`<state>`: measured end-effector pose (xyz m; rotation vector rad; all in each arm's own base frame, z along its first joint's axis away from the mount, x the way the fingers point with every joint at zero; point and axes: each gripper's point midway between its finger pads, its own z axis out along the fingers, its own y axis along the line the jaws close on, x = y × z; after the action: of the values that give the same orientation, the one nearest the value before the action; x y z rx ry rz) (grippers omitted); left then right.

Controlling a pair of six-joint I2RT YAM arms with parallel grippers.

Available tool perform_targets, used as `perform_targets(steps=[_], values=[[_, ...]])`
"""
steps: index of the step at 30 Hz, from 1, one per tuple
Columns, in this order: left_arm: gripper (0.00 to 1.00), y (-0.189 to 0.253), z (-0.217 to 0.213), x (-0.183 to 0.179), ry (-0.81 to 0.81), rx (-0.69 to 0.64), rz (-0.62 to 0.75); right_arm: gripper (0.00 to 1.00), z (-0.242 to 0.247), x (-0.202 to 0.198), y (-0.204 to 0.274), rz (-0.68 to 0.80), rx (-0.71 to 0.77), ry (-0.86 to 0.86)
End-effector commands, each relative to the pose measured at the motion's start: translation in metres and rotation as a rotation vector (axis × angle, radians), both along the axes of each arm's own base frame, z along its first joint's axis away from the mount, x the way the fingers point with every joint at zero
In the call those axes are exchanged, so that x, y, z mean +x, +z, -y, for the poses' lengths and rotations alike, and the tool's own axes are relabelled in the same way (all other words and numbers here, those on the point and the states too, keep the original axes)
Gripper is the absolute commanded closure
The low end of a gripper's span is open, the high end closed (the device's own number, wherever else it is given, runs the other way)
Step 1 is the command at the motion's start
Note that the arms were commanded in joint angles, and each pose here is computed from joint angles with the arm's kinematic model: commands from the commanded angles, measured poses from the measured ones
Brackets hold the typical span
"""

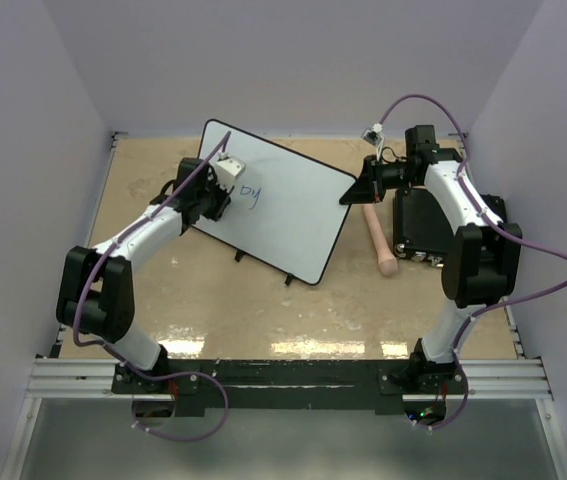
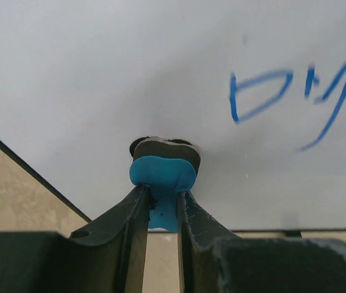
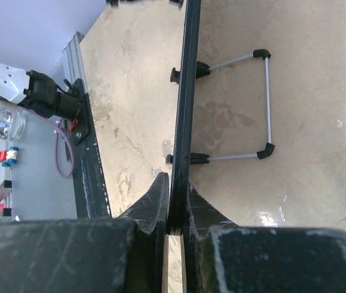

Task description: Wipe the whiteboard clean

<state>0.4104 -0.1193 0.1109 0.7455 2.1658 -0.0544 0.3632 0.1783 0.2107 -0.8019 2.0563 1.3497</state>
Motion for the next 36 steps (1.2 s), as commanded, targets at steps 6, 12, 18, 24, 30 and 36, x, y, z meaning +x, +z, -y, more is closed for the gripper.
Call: perform_targets(steps=[6, 12, 18, 24, 30, 36], values=[[1.00, 0.102, 0.024, 0.067, -0.028, -0.102, 0.261, 1.00, -0.007, 0.008, 0.013, 0.140, 0.004, 0.048], [1.00, 0.056, 0.010, 0.040, -0.028, -0.039, 0.187, 1.00, -0.008, 0.010, 0.014, 0.142, 0.005, 0.044], [1.00, -0.002, 0.004, -0.013, -0.102, 0.001, 0.076, 1.00, -0.007, 0.010, 0.013, 0.140, 0.002, 0.042], [1.00, 0.008, 0.024, -0.018, -0.118, -0.024, 0.088, 1.00, -0.008, 0.009, 0.012, 0.138, 0.002, 0.044], [1.00, 0.081, 0.062, 0.031, -0.057, -0.100, 0.232, 1.00, -0.008, 0.008, 0.014, 0.144, 0.000, 0.043], [1.00, 0.138, 0.067, 0.079, 0.027, -0.096, 0.358, 1.00, -0.008, 0.009, 0.016, 0.150, 0.002, 0.039]])
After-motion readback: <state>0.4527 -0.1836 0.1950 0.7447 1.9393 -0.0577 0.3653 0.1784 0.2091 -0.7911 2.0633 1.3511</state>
